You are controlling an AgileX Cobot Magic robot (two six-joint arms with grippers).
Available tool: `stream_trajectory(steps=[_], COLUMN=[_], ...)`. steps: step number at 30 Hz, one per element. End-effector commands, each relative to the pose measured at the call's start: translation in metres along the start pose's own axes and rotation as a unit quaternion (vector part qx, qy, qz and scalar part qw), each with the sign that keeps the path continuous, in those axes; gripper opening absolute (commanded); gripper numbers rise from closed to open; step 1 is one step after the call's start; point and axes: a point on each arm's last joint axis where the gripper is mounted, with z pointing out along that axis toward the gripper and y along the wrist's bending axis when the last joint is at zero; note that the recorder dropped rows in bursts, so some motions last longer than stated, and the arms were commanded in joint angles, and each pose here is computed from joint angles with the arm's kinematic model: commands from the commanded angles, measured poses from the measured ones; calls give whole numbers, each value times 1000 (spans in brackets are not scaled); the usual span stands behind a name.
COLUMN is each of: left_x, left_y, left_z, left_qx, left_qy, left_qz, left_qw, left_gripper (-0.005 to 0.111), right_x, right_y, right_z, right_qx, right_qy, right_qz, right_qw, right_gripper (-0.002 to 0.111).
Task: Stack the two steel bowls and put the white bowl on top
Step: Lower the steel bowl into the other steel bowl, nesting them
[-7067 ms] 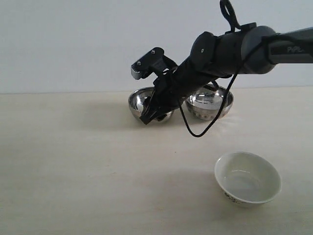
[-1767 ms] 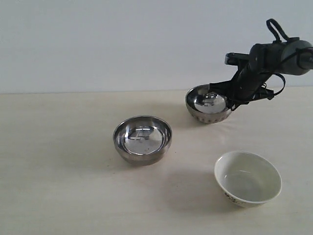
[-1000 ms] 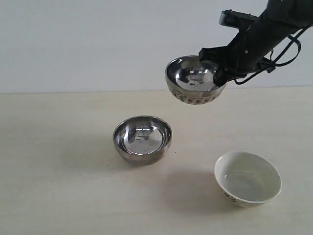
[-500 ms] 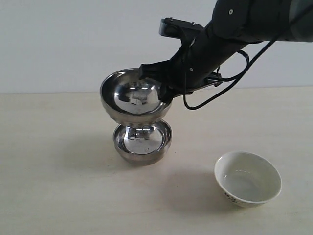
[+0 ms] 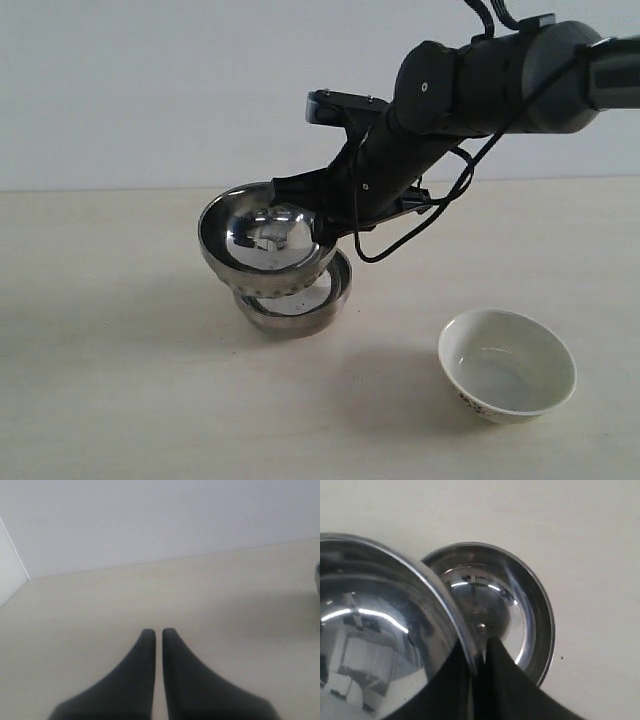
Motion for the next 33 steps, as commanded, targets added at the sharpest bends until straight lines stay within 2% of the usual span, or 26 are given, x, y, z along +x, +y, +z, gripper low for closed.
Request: stream_trajectory(steps=[1,12,22,33], left_x=[0,0,0,0], left_y=[0,0,0,0], left_z=[0,0,0,0], left_qx=[1,1,1,1], left_qy=[-3,-3,-3,-3], left_qz=[-8,-8,-8,-8], left_qw=[1000,1000,1000,1000], left_gripper=[4,4,4,4], right_x=[-3,9,7,19], right_y=[-1,-9,-14,-16], right_z=[2,31,33,49], right_qx=[3,13,27,29], right_qy=[-17,16,8,49], right_qz=[-12,-20,-34,-31], right_qw=[1000,1000,999,998], right_gripper=[0,0,0,0])
